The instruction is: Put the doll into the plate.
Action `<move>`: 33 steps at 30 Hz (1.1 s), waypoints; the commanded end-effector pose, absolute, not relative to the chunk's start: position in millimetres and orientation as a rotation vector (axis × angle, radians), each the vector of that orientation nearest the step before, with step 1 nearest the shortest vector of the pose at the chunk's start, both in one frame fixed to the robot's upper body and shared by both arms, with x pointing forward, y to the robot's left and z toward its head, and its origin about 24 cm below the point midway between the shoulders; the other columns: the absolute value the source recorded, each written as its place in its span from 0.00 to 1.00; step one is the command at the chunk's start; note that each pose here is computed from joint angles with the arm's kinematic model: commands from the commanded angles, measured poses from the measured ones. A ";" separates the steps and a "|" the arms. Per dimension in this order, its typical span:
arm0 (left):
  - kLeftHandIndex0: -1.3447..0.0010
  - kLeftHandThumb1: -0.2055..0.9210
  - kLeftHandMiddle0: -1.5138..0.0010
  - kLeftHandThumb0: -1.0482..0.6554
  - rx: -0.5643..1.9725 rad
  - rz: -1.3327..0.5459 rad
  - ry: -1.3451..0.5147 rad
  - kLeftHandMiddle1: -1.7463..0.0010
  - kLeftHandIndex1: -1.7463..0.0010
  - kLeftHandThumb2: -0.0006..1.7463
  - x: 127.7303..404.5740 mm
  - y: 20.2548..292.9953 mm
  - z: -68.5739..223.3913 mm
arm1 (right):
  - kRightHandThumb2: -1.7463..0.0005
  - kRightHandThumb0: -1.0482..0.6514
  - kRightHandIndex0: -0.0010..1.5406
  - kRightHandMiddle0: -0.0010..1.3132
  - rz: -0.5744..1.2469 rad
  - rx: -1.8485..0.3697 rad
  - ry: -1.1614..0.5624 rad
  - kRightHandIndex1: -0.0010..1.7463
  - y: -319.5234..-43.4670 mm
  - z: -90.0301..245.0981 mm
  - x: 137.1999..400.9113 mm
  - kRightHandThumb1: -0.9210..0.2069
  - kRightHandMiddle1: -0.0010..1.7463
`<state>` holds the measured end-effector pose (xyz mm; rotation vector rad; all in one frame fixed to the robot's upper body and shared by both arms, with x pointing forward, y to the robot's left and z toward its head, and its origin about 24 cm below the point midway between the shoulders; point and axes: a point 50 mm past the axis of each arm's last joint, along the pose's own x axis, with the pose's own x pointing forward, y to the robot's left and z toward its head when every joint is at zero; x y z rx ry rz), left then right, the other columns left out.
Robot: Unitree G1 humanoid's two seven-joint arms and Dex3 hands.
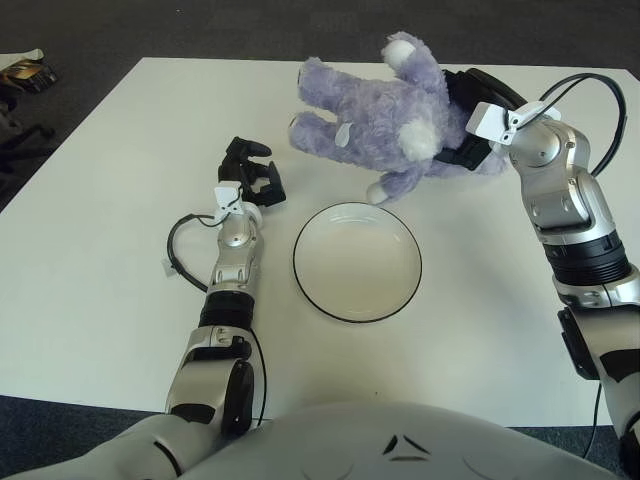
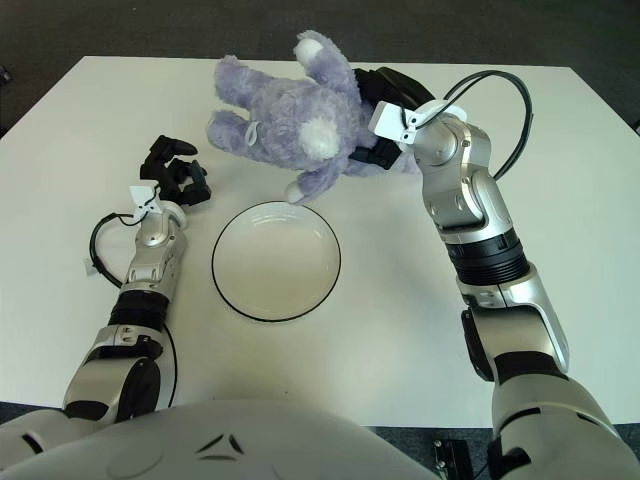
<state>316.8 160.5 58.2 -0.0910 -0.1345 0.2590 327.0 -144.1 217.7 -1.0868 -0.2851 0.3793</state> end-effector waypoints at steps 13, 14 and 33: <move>0.60 0.40 0.63 0.61 -0.055 0.288 -0.021 0.00 0.00 0.81 310.5 159.8 42.8 | 0.08 0.96 0.53 0.81 0.467 -1.057 -0.365 1.00 -132.0 220.2 316.9 0.75 1.00; 0.60 0.40 0.63 0.61 -0.056 0.290 -0.019 0.00 0.00 0.81 310.4 159.5 43.0 | 0.08 0.96 0.53 0.81 0.474 -1.055 -0.364 1.00 -131.5 219.9 316.4 0.75 1.00; 0.58 0.37 0.62 0.61 -0.059 0.307 -0.025 0.00 0.00 0.83 313.4 162.0 44.5 | 0.08 0.95 0.52 0.81 0.528 -0.985 -0.389 1.00 -127.5 213.5 316.9 0.74 1.00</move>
